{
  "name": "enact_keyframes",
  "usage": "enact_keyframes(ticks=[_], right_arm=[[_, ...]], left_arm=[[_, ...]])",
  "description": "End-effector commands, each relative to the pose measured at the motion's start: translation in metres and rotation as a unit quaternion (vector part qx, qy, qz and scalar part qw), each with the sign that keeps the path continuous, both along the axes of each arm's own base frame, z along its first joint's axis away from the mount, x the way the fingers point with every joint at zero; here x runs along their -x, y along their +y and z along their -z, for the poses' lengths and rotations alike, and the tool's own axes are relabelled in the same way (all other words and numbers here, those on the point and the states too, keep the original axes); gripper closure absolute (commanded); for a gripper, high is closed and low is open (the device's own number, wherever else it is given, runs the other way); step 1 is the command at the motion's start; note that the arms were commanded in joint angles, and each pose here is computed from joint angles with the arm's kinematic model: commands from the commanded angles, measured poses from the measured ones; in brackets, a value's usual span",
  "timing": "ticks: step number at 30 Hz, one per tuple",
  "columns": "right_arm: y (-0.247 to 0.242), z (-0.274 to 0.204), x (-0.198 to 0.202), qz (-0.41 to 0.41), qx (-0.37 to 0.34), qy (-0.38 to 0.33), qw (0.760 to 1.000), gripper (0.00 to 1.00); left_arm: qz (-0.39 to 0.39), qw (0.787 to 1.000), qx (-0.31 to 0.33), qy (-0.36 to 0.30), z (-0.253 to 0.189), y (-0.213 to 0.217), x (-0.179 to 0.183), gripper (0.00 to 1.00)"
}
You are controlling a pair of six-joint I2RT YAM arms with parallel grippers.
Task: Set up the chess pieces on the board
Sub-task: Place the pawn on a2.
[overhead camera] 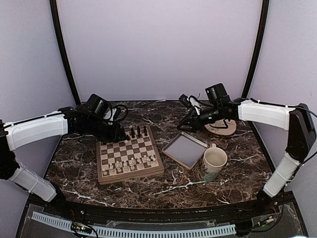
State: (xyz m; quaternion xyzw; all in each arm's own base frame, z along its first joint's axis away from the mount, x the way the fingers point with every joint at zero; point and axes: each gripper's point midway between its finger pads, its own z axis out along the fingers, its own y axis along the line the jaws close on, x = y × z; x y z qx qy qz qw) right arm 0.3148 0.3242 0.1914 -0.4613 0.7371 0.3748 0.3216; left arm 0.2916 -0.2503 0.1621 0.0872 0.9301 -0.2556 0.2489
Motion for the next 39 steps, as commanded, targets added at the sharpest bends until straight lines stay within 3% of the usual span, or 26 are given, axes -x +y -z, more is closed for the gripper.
enact_keyframes(ticks=[1, 16, 39], right_arm=[[0.001, -0.006, -0.006, -0.004, -0.006, -0.026, 1.0, 0.57], [0.0, 0.004, -0.002, -0.011, -0.002, -0.016, 1.0, 0.57], [0.0, 0.011, -0.001, -0.012, 0.004, -0.011, 1.0, 0.57]], left_arm=[[-0.024, 0.992, -0.117, 0.039, 0.02, 0.057, 0.034, 0.87], [-0.06, 0.97, -0.202, 0.12, 0.061, 0.111, 0.086, 0.88], [-0.054, 0.968, -0.217, 0.114, 0.093, 0.103, 0.068, 0.87]])
